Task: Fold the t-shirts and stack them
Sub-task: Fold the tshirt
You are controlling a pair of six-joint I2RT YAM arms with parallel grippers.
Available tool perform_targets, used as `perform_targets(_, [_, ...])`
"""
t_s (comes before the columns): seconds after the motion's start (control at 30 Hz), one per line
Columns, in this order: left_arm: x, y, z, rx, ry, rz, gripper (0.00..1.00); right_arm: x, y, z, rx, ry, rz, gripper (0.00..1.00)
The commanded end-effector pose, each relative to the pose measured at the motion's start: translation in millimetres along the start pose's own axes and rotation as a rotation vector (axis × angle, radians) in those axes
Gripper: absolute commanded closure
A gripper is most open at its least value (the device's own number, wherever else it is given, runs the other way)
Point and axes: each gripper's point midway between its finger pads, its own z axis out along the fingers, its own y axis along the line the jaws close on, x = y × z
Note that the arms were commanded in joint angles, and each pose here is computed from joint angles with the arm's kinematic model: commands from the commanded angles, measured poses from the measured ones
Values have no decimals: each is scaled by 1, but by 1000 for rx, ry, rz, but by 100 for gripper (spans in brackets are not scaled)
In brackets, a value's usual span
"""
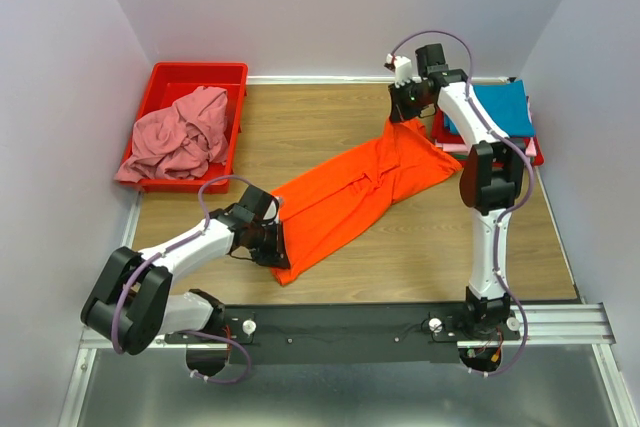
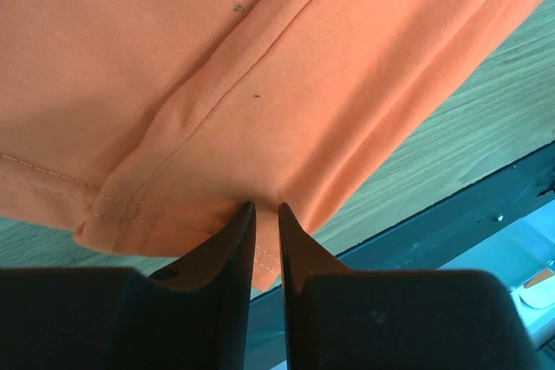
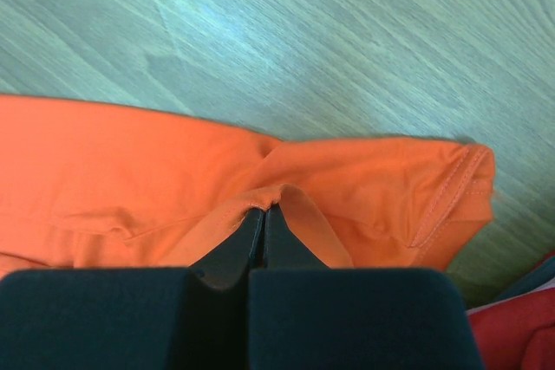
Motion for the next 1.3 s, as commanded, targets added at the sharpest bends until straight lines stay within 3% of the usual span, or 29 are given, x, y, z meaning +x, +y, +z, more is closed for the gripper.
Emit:
perform_targets(0.0, [-8, -2, -4, -15, -20, 40, 76, 2, -5, 9, 26, 17, -2, 100])
perform_targets(0.83, [-35, -32, -34, 59, -123, 160, 76, 8, -6, -2, 59, 33, -19, 100])
perform_targets(1.1, [-43, -71, -39, 141, -157, 320, 70, 14, 2, -38, 102, 34, -48, 99])
perform_targets(1.27, [-41, -84, -26, 107, -139, 394, 67, 20, 7, -42, 95, 33, -44, 100])
